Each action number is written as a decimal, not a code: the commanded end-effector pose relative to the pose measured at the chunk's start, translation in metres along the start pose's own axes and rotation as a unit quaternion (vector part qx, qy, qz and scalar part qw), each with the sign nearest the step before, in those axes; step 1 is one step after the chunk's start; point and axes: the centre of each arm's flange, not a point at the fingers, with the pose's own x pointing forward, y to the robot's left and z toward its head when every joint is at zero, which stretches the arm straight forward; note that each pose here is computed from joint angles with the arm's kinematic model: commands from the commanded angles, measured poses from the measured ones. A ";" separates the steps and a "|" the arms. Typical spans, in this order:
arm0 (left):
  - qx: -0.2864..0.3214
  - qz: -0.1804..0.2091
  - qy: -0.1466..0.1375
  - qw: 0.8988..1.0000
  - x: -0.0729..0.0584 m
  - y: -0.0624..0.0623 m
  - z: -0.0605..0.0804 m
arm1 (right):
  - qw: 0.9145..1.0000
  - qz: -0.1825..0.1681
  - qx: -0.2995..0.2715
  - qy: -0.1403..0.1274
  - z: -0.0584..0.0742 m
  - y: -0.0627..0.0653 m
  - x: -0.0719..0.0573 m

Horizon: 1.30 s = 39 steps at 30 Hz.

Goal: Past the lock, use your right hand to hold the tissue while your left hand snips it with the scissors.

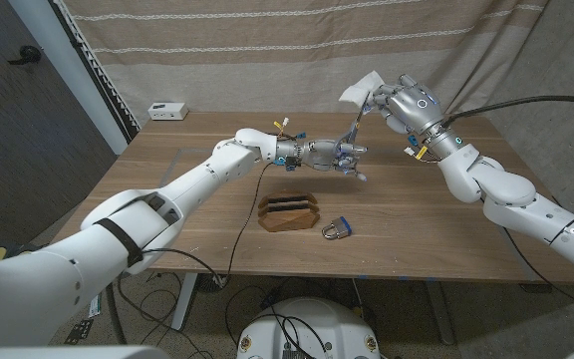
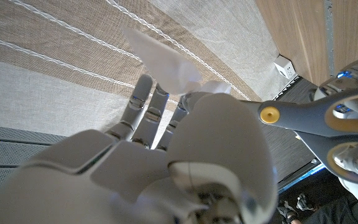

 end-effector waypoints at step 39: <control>-0.033 0.012 -0.052 0.998 -0.016 -0.001 -0.012 | 0.999 0.025 -0.017 0.038 -0.009 0.003 0.010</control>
